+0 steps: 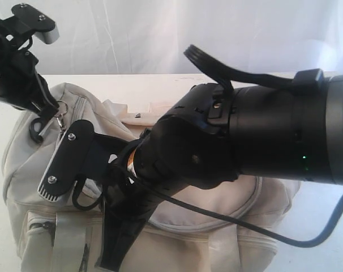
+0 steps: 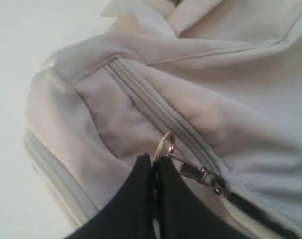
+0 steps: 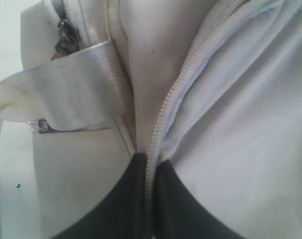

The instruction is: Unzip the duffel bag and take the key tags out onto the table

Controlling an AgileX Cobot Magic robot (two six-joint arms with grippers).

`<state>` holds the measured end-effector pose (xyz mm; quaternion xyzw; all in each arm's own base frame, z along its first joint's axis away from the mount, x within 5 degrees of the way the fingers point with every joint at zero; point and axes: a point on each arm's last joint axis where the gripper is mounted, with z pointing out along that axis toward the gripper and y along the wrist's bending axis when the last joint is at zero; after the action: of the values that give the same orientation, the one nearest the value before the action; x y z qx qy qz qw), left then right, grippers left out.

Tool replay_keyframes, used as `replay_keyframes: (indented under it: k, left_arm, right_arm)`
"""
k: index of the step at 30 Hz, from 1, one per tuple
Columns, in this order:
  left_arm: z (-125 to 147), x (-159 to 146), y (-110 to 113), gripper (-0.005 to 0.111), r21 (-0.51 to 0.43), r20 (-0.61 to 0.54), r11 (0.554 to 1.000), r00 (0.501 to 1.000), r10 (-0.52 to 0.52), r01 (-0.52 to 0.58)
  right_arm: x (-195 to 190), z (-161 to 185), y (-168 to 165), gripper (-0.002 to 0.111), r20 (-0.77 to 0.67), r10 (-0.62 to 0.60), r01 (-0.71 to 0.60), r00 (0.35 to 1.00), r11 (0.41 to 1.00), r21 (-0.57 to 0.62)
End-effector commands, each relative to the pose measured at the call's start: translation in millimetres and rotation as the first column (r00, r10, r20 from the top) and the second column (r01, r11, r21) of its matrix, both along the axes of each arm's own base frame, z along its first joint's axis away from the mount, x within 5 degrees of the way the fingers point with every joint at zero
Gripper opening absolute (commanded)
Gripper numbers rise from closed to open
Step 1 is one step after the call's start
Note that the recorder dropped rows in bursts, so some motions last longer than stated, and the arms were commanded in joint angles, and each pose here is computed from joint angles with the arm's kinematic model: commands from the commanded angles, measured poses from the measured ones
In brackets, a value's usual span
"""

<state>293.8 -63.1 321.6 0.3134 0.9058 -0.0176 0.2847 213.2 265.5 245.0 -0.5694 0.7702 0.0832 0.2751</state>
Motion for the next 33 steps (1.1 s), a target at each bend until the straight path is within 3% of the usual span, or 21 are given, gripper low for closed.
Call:
replay_keyframes:
  k: [1, 7, 16, 24, 27, 30, 31, 33]
  left_arm:
    - [13, 24, 5, 0.000, 0.039, 0.109, 0.999, 0.994, 0.005, -0.010]
    - [19, 38, 5, 0.000, 0.067, 0.164, 0.998, 0.987, 0.001, -0.012]
    - [9, 69, 11, 0.000, 0.069, 0.151, 0.997, 0.988, 0.031, -0.042]
    - [6, 74, 11, 0.001, 0.066, 0.171, 0.997, 0.985, 0.033, -0.045]
    - [6, 74, 11, 0.014, 0.070, 0.174, 0.997, 0.984, 0.027, -0.040]
    - [4, 72, 11, 0.040, 0.079, 0.147, 0.996, 0.989, 0.018, -0.030]
    - [4, 70, 11, 0.054, 0.082, 0.131, 0.996, 0.991, 0.017, -0.028]
    - [7, 67, 11, 0.069, 0.083, 0.124, 0.996, 0.992, 0.015, -0.026]
  right_arm:
    - [-9, -10, -10, 0.000, -0.100, -0.018, 0.009, 0.995, 0.996, -0.094]
    - [-10, -10, -10, 0.000, -0.104, -0.019, 0.008, 0.994, 0.995, -0.099]
    - [-10, -10, -10, 0.000, -0.106, -0.019, 0.009, 0.994, 0.995, -0.097]
    - [-11, -10, -8, 0.000, -0.132, -0.035, 0.026, 0.991, 0.997, -0.071]
    - [-12, -9, -6, 0.000, -0.153, -0.067, 0.062, 0.986, 0.997, -0.038]
    - [-12, -9, -6, 0.007, -0.158, -0.074, 0.069, 0.985, 0.997, -0.036]
    - [-12, -9, -6, 0.011, -0.158, -0.074, 0.069, 0.985, 0.997, -0.036]
    - [-12, -9, -6, 0.023, -0.158, -0.073, 0.069, 0.985, 0.997, -0.036]
